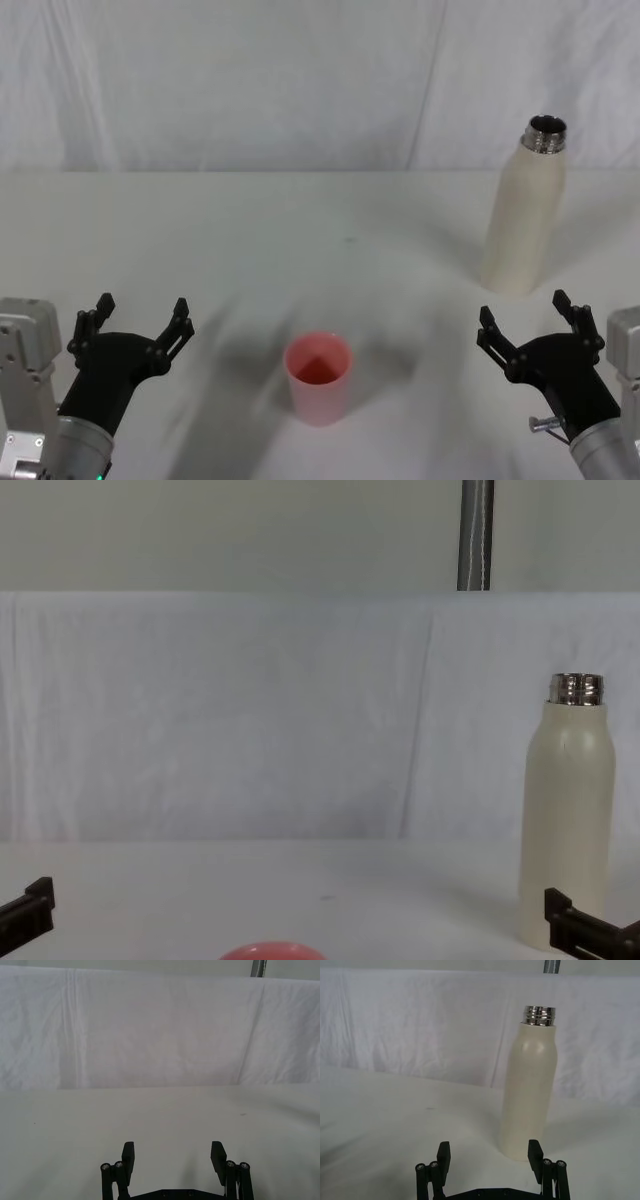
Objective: Grasp the thermos with one hand and pour water into the cup lid.
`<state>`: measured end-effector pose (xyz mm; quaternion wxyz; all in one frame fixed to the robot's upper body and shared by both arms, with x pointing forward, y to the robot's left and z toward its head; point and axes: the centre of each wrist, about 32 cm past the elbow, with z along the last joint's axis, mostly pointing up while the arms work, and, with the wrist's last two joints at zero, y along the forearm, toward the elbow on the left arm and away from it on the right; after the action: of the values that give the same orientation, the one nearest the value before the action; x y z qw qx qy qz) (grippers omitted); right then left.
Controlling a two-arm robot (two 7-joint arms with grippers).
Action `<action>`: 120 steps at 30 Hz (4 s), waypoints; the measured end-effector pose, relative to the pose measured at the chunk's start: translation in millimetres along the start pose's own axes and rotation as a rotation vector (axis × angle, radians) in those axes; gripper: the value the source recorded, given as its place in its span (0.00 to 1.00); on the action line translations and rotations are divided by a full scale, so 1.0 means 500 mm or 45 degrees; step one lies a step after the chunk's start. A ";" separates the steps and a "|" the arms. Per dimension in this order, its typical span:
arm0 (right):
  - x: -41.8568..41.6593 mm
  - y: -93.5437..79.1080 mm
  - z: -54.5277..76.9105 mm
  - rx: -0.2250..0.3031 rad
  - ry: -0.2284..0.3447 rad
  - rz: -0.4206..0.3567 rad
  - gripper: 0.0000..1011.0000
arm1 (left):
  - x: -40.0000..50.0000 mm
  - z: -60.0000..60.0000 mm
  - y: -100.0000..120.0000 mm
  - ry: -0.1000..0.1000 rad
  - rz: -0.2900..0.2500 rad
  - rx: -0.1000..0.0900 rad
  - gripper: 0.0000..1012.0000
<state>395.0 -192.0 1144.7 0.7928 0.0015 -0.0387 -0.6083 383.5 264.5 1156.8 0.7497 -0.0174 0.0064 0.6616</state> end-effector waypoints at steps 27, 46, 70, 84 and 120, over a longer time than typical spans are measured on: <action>0.054 0.003 0.029 0.036 0.097 -0.040 0.99 | 0.000 0.000 0.000 0.000 0.000 0.000 0.99; 0.110 0.082 0.033 0.051 0.050 0.056 0.99 | 0.000 0.000 0.000 0.000 0.000 0.000 0.99; 0.144 0.162 -0.003 0.033 0.096 0.102 0.99 | 0.000 0.000 0.000 0.000 0.000 0.000 0.99; 0.150 0.175 -0.017 0.027 0.118 0.084 0.99 | 0.000 0.000 0.000 0.000 0.000 0.000 0.99; 0.179 0.231 -0.036 -0.010 0.136 0.093 0.99 | 0.000 0.000 0.000 0.000 0.000 0.000 0.99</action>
<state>530.4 -249.1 1137.6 0.8153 0.0293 0.0059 -0.5783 383.5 264.5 1156.8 0.7496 -0.0174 0.0065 0.6616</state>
